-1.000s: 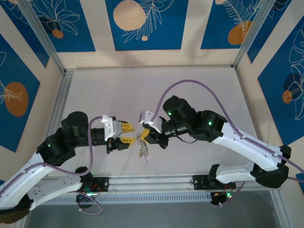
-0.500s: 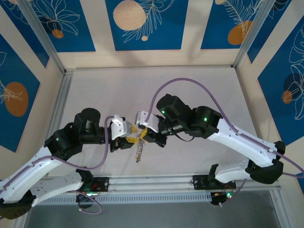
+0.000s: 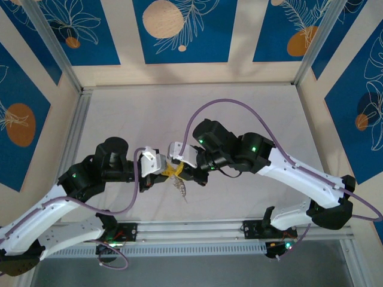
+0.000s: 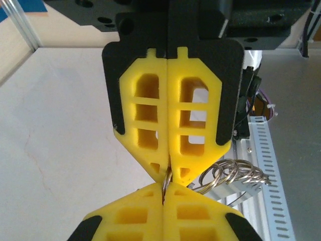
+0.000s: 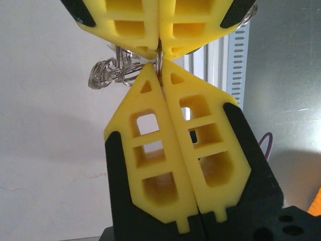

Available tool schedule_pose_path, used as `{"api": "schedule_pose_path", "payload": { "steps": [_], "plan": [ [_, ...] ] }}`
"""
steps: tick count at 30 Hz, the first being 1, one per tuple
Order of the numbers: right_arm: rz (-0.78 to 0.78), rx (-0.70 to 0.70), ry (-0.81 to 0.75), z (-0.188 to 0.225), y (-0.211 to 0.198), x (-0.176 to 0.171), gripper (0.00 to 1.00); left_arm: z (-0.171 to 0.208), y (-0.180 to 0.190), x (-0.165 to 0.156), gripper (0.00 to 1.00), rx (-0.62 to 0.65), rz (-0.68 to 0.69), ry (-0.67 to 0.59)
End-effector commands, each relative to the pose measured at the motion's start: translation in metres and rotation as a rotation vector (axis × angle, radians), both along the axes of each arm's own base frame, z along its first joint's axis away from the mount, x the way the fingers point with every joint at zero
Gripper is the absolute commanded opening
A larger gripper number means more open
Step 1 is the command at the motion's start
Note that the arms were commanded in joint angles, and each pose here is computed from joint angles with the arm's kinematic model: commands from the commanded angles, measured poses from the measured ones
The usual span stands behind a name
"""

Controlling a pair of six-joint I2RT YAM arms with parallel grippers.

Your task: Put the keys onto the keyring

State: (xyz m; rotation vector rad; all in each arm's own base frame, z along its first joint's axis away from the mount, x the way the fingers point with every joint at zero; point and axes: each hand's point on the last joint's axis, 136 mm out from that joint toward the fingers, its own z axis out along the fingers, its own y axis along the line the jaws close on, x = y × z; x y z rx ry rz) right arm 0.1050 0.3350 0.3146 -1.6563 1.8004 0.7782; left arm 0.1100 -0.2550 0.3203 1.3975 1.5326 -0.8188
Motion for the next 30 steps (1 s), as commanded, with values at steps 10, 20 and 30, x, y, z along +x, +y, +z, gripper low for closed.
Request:
{"api": "schedule_pose_path", "payload": {
  "steps": [10,20,30],
  "plan": [
    [0.057,0.106,0.02,0.019,0.005,-0.015,0.14,0.029,-0.002,-0.01,0.0,-0.176,-0.032,-0.05],
    [0.057,0.169,0.063,0.023,0.003,-0.02,0.18,0.049,-0.002,-0.017,0.0,-0.328,-0.049,-0.047],
    [0.026,0.256,0.069,0.029,0.002,-0.014,0.17,0.062,-0.001,-0.014,0.0,-0.549,-0.017,0.016]
  ]
}}
